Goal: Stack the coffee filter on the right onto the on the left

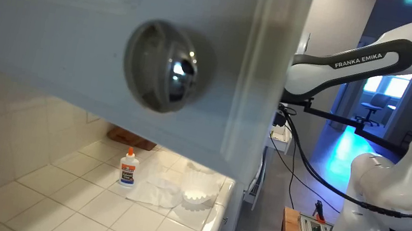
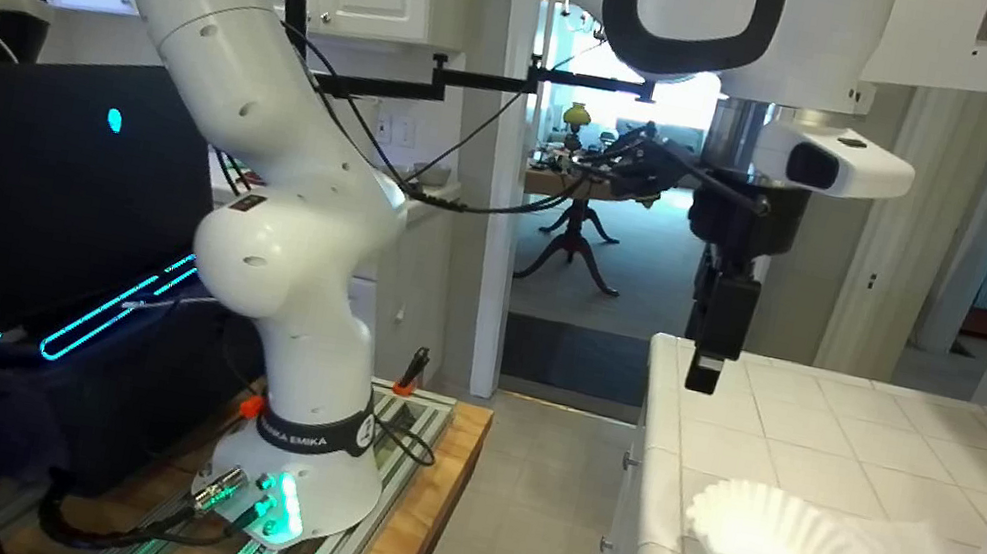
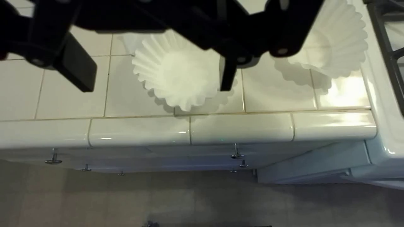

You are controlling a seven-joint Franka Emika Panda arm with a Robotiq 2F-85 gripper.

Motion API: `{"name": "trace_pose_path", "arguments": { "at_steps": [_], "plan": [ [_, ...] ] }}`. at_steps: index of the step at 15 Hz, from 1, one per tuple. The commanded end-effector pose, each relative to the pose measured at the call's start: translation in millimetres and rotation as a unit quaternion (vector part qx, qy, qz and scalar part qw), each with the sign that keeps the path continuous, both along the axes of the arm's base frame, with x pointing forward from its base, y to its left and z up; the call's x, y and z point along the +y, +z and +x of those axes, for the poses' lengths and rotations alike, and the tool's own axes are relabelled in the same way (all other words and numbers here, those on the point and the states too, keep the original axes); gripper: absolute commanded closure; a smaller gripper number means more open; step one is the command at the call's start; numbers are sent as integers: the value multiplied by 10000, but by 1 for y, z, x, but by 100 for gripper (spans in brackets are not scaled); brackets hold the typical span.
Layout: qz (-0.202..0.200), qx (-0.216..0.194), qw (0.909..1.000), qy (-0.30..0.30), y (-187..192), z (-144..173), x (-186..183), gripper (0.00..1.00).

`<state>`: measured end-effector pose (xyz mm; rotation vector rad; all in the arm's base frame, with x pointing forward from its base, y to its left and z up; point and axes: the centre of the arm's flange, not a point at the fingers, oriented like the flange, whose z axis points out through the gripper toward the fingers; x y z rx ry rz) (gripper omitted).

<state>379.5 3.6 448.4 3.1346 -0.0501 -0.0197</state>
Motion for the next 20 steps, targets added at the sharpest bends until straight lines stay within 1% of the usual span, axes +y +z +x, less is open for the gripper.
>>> {"name": "trace_pose_path", "arguments": {
  "at_steps": [1, 2, 4, 5, 7, 8, 10, 13, 15, 16, 17, 18, 19, 20],
  "plan": [
    [-365, -12, 9954, 890, -3, 11, -22, 0],
    [-474, 50, 9921, 1161, -3, 16, -35, 0],
    [-787, -3, 9836, 1624, -3, 28, -62, 0],
    [-777, 66, 9782, 1927, -3, 37, -77, 0],
    [-701, 25, 9669, 2454, -4, 52, -103, 0],
    [-725, -20, 9612, 2663, -5, 62, -112, 0],
    [-814, -166, 9550, 2848, -10, 82, -128, 0],
    [-625, -453, 9604, 2676, -31, 112, -139, 0],
    [-736, -530, 9629, 2542, -49, 125, -143, 0],
    [-848, -544, 9618, 2544, -58, 129, -145, 0],
    [-816, -508, 9621, 2553, -66, 133, -147, 0],
    [-713, -497, 9655, 2456, -75, 136, -148, 0],
    [-548, -433, 9712, 2277, -82, 139, -150, 0],
    [-711, -432, 9656, 2465, -73, 121, -143, 0]
  ]
}}
